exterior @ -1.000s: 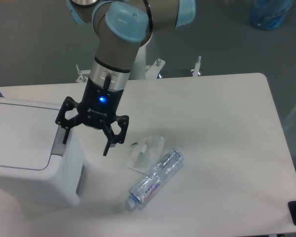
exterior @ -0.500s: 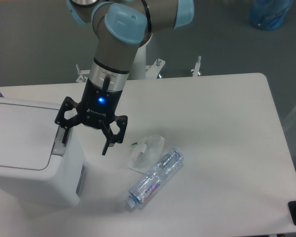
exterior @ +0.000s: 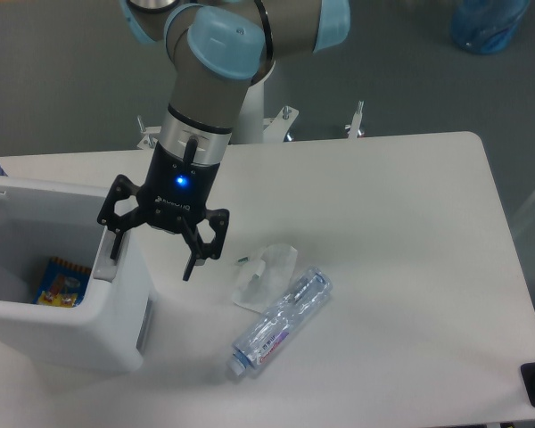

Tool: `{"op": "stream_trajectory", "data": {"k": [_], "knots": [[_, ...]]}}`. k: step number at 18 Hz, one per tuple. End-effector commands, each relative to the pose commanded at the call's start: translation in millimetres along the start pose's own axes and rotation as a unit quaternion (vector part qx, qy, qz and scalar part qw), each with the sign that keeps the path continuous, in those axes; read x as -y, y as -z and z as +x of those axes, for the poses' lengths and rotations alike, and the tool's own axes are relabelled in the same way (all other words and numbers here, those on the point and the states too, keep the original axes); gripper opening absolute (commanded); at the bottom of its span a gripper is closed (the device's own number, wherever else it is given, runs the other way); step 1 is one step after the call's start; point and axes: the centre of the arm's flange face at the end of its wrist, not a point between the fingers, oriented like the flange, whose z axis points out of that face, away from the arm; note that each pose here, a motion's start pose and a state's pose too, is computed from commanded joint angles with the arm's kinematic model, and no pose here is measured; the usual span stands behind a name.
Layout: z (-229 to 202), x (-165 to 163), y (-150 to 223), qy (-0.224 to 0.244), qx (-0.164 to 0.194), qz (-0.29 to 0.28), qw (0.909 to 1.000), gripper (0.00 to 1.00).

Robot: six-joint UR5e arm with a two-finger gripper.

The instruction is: Open the trash can

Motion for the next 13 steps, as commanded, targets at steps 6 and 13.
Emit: {"op": "stream_trajectory", "data": {"k": [6,13], "knots": [[-28,17,26,0.003,0.021,0.025,0.9995,1.0],[-108,33,51,0.004,0.062,0.047,0.997,1.0]]}}
